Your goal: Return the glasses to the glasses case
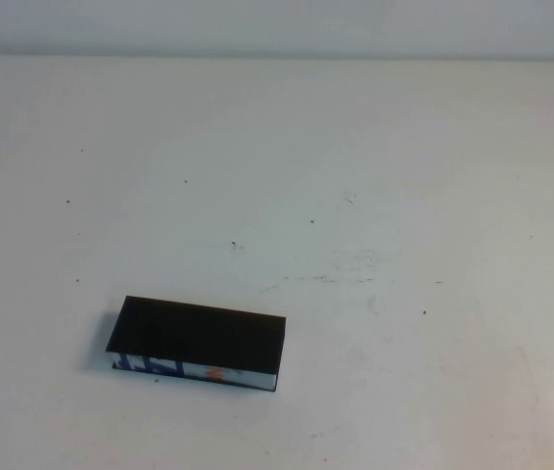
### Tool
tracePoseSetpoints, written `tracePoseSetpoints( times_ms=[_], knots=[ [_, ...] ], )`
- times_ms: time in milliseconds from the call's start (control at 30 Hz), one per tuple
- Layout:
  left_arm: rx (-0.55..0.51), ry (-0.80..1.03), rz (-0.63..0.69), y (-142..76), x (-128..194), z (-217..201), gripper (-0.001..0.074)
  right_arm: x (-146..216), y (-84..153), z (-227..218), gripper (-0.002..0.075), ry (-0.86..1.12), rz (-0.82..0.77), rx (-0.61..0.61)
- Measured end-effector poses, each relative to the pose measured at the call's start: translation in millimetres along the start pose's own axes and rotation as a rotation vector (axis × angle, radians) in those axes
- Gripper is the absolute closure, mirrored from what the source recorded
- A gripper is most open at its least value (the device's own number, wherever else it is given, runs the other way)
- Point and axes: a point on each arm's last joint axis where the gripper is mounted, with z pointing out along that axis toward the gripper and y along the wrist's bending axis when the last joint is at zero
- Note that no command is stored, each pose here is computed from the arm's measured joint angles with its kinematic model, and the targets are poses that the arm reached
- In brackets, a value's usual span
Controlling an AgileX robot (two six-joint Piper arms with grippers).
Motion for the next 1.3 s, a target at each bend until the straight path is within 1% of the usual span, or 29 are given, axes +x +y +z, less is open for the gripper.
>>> tracePoseSetpoints(
  times_ms=[100,167,367,467,533,567,600,700,767,800,833,900,1067,1200,1300],
  knots=[
    [-0.108,0.011,-0.121,9.7,1.6,-0.5,0.0736,0.0,0.0,0.0,0.0739,0.0,0.0,0.0],
    [-0.134,0.013,-0.171,12.0,2.2,-0.8,0.0736,0.0,0.0,0.0,0.0739,0.0,0.0,0.0],
    [-0.098,-0.012,-0.214,8.9,-0.2,-0.4,0.0736,0.0,0.0,0.0,0.0739,0.0,0.0,0.0],
    [-0.069,-0.012,-0.288,6.4,-0.2,-0.2,0.0736,0.0,0.0,0.0,0.0739,0.0,0.0,0.0],
    [-0.069,-0.014,-0.368,6.4,-0.1,-0.2,0.0736,0.0,0.0,0.0,0.0739,0.0,0.0,0.0],
    [-0.066,-0.016,-0.424,6.2,-0.1,-0.2,0.0736,0.0,0.0,0.0,0.0739,0.0,0.0,0.0],
    [-0.058,-0.017,-0.53,5.5,-0.1,-0.2,0.0736,0.0,0.0,0.0,0.0739,0.0,0.0,0.0],
    [-0.018,-0.012,-0.922,1.9,-0.2,0.0,0.0736,0.0,0.0,0.0,0.0739,0.0,0.0,0.0],
    [0.027,0.015,-1.095,-2.7,-0.1,0.0,0.0736,0.0,0.0,0.0,0.0739,0.0,0.0,0.0],
    [0.055,0.042,-1.143,-6.0,0.4,-0.2,0.0736,0.0,0.0,0.0,0.0739,0.0,0.0,0.0],
    [0.073,0.076,-1.173,-8.9,1.5,-0.5,0.0736,0.0,0.0,0.0,0.0739,0.0,0.0,0.0],
    [0.075,0.144,-1.206,-12.6,4.6,-1.0,0.0736,0.0,0.0,0.0,0.0739,0.0,0.0,0.0],
    [-0.009,0.296,-1.272,-15.7,13.8,-2.9,0.0736,0.0,0.0,0.0,0.0739,0.0,0.0,0.0],
    [0.058,0.435,-1.305,-27.5,17.9,-6.7,0.0736,-0.1,0.0,-0.1,0.0739,-0.001,0.0,0.0],
    [0.099,0.491,-1.308,-32.8,19.1,-8.9,0.0736,-0.1,0.0,-0.1,0.0739,-0.001,0.0,0.0]
  ],
)
